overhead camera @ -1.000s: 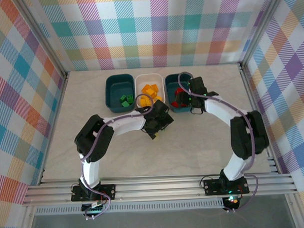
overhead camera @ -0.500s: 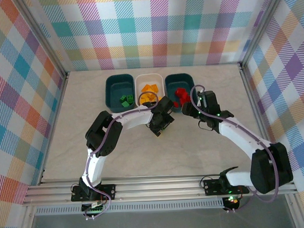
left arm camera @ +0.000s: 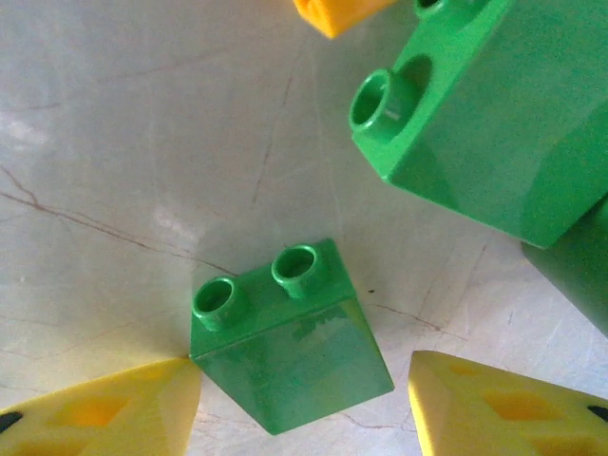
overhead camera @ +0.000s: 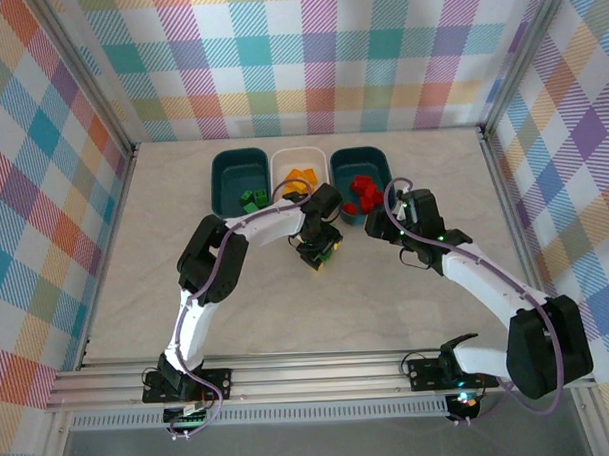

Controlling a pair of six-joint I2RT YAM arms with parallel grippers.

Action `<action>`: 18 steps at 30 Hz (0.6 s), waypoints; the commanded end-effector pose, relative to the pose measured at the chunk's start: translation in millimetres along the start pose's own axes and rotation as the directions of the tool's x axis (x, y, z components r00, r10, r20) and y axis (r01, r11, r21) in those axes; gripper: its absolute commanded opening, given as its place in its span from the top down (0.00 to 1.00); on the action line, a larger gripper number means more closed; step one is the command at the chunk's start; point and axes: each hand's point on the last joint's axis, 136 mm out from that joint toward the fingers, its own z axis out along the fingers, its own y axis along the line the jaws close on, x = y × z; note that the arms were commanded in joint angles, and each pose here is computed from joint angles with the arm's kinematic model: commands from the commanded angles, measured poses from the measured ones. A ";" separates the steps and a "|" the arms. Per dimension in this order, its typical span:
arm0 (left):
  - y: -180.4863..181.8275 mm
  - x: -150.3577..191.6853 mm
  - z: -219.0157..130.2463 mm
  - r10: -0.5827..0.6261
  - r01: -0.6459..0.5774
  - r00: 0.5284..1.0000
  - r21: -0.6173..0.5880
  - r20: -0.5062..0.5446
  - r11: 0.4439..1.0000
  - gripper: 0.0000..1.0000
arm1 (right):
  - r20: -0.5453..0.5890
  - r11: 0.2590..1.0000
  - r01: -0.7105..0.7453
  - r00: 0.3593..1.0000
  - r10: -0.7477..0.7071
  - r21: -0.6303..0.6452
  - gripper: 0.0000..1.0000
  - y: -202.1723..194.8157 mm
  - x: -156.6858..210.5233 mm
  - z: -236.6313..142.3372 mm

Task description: Sort the legos into containers by color

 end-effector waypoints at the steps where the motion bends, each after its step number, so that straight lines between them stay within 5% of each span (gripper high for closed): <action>1: 29.3 -36.2 24.5 -0.065 0.075 0.995 -0.122 0.078 0.990 0.43 | 0.030 0.999 0.015 0.999 -0.014 -0.040 0.27 8.0 -3.5 -7.3; 18: 20.2 -43.9 -9.0 0.034 -0.022 0.989 -0.091 0.143 0.996 0.60 | 0.023 0.998 0.016 1.000 -0.015 -0.058 0.27 10.7 -1.6 -6.1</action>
